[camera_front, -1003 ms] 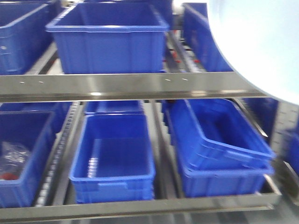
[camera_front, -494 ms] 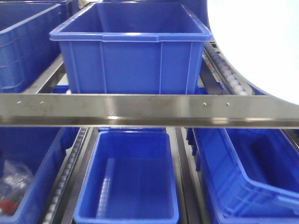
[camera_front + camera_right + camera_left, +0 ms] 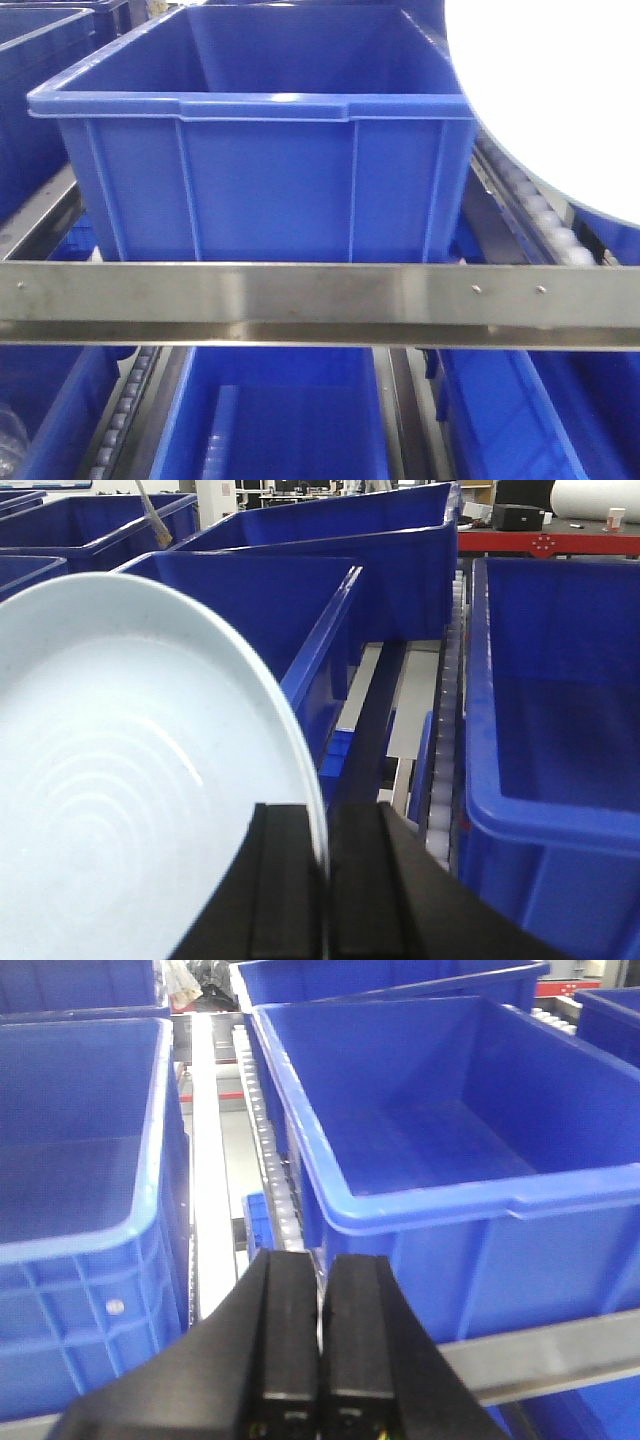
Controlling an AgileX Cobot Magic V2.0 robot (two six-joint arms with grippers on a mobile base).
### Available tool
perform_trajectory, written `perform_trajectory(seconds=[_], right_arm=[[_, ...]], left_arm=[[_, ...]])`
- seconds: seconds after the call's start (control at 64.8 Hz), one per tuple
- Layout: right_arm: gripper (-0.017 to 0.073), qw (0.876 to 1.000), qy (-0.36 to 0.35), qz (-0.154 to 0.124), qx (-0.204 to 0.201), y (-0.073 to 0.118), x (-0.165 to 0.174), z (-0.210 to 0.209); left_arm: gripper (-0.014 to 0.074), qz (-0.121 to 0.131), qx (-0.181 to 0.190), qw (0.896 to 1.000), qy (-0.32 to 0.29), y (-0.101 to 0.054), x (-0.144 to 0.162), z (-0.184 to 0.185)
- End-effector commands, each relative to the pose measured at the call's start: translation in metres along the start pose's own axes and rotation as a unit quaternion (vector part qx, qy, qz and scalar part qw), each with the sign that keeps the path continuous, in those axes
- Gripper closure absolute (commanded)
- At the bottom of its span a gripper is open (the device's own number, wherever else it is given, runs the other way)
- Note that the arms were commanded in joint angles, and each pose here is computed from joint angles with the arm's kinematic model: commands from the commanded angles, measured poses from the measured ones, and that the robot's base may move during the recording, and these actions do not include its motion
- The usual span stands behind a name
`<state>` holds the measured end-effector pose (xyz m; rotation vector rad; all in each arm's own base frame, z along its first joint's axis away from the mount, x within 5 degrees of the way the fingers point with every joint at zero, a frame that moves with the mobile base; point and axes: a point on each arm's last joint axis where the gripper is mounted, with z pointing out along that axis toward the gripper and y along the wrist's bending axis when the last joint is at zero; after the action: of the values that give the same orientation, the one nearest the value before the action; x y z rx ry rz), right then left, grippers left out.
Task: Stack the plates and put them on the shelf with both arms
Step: 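Hold the plates in the right gripper while driving to the bin shelf, then lower the plates into the blue bin and open the right gripper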
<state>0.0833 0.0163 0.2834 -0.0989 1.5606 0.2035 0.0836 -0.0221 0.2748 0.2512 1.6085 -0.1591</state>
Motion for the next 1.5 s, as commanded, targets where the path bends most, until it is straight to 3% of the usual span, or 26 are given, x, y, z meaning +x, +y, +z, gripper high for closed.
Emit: perform_trajectory(seconds=[0.0, 0.432, 0.679, 1.049, 1.28, 1.481], right_arm=[[0.0510, 0.998, -0.066, -0.002, 0.001, 0.000, -0.020, -0.001], [0.0510, 0.998, -0.067, -0.002, 0.001, 0.000, -0.020, -0.001], [0.0510, 0.993, -0.120, -0.002, 0.002, 0.000, -0.029, -0.003], [0.0510, 0.994, -0.112, 0.008, -0.007, 0.002, -0.037, 0.002], [0.0510, 0.997, -0.071, 0.009, -0.028, 0.011, -0.062, 0.047], [0.0510, 0.994, -0.075, 0.013, -0.076, 0.036, -0.081, 0.112]], left_arm=[[0.0512, -0.004, -0.005, 0.999, -0.052, 0.001, -0.017, -0.001], [0.0512, -0.004, -0.005, 0.999, -0.052, 0.001, -0.017, -0.001], [0.0512, -0.004, -0.005, 0.999, -0.052, 0.001, -0.017, -0.001], [0.0512, -0.004, -0.005, 0.999, -0.052, 0.001, -0.017, -0.001], [0.0512, -0.004, -0.005, 0.999, -0.052, 0.001, -0.017, -0.001], [0.0512, -0.004, -0.005, 0.999, -0.052, 0.001, -0.017, -0.001]])
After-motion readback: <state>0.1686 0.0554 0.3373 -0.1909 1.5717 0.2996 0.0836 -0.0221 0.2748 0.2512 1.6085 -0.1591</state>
